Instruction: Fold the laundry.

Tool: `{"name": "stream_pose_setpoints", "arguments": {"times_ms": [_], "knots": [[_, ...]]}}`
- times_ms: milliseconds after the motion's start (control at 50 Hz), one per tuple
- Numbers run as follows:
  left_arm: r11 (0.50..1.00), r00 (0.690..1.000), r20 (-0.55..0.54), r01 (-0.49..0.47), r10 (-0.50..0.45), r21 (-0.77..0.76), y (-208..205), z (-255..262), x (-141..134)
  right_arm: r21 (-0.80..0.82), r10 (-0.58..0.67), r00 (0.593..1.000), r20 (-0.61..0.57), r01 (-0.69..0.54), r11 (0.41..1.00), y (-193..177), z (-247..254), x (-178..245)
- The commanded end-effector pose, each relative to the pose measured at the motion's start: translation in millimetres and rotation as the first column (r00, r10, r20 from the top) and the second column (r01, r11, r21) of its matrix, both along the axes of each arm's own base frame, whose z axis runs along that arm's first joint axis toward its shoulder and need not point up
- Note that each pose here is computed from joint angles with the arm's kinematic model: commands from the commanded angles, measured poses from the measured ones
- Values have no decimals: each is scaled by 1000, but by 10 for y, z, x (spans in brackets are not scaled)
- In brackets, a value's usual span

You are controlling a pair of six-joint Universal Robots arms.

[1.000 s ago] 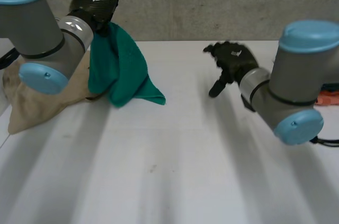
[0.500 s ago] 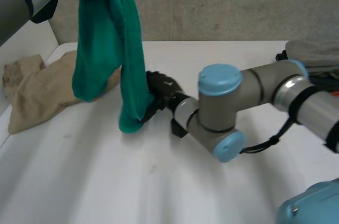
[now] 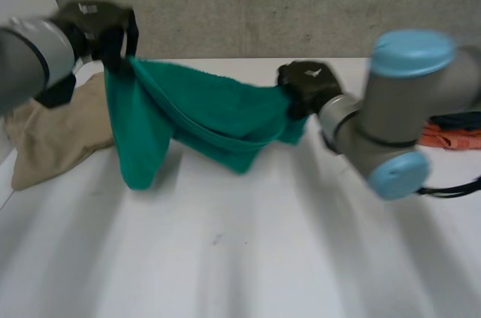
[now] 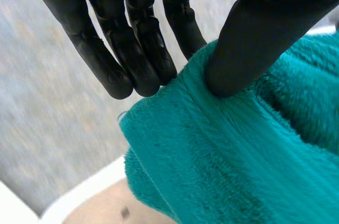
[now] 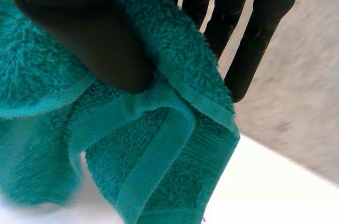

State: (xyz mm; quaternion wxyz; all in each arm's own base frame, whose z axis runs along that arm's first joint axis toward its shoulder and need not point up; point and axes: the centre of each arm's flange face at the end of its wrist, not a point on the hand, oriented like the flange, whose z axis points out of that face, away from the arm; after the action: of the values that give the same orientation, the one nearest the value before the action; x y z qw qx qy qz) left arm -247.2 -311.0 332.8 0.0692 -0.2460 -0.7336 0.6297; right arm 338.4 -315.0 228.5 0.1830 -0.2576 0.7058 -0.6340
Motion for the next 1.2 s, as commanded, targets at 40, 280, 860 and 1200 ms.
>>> {"name": "stream_pose_setpoints", "arguments": {"times_ms": [40, 280, 860, 1200], "knots": [[970, 992, 102, 47, -73, 239, -90, -916, -133, -120, -21, 957, -288, -14, 993, -36, 155, -430], [959, 984, 166, 17, -66, 284, -237, -1685, -513, 24, 47, 930, -365, -41, 999, -127, -679, -262], [981, 941, 306, 92, -142, 174, 152, -1283, -318, -66, -69, 872, -486, 42, 997, -209, -187, -972], [976, 931, 331, 89, -152, 198, 51, -1524, -448, 95, -45, 933, -356, 84, 992, -586, -886, -942]]}}
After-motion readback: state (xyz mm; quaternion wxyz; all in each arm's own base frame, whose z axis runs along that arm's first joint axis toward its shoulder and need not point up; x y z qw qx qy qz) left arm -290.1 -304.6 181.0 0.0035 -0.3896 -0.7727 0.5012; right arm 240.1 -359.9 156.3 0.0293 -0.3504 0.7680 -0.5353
